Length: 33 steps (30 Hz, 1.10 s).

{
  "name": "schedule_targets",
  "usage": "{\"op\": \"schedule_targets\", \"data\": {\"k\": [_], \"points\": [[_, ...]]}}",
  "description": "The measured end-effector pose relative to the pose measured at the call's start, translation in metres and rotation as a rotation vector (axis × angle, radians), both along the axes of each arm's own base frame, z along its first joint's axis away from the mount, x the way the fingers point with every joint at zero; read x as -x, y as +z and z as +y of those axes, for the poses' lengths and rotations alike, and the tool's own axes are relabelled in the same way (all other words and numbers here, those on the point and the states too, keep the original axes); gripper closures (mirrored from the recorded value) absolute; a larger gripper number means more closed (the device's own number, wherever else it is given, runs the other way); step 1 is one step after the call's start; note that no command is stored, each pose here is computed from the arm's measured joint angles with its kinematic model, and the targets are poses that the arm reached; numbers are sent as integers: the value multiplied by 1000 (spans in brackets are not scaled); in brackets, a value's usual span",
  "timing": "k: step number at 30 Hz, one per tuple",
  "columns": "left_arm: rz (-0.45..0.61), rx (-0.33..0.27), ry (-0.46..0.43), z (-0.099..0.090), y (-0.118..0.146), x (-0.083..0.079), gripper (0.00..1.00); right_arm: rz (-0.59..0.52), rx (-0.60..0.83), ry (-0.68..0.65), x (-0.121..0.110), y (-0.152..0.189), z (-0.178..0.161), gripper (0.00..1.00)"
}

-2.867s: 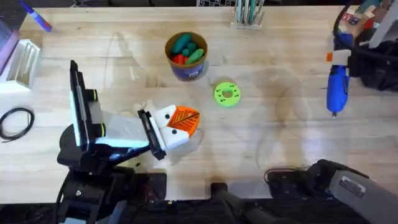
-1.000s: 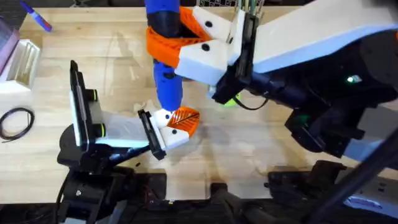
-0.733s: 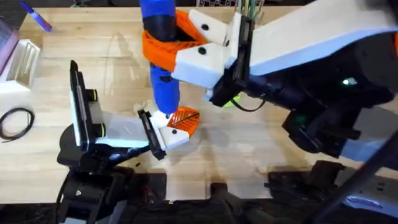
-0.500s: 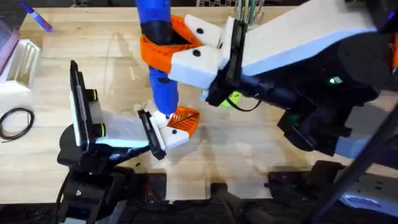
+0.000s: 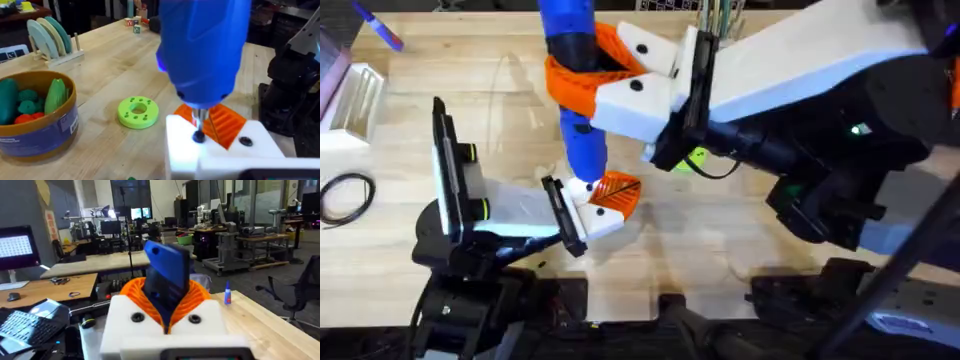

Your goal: Pick up the gripper from the table and insert it into the empty holder that is missing its gripper. Then pick up a screw, insert it into the mounting hole, and use the screwdriver to tighten it. Finally, clean up the table by picking up the vegetable and placing it into the bucket.

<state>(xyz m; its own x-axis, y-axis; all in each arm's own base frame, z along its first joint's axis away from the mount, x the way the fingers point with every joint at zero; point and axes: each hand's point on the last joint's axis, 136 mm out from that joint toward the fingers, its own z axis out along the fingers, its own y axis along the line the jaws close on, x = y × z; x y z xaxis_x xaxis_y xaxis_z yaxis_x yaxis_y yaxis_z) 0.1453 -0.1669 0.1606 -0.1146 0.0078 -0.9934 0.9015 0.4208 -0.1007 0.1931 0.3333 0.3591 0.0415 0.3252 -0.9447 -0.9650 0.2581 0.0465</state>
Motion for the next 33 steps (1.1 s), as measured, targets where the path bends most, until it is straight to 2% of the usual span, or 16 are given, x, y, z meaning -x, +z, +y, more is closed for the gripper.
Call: {"op": "schedule_targets", "data": {"k": [33], "points": [[2,1,0,0,0,0,992,-40,2,7,4,-2,7,978]]}}
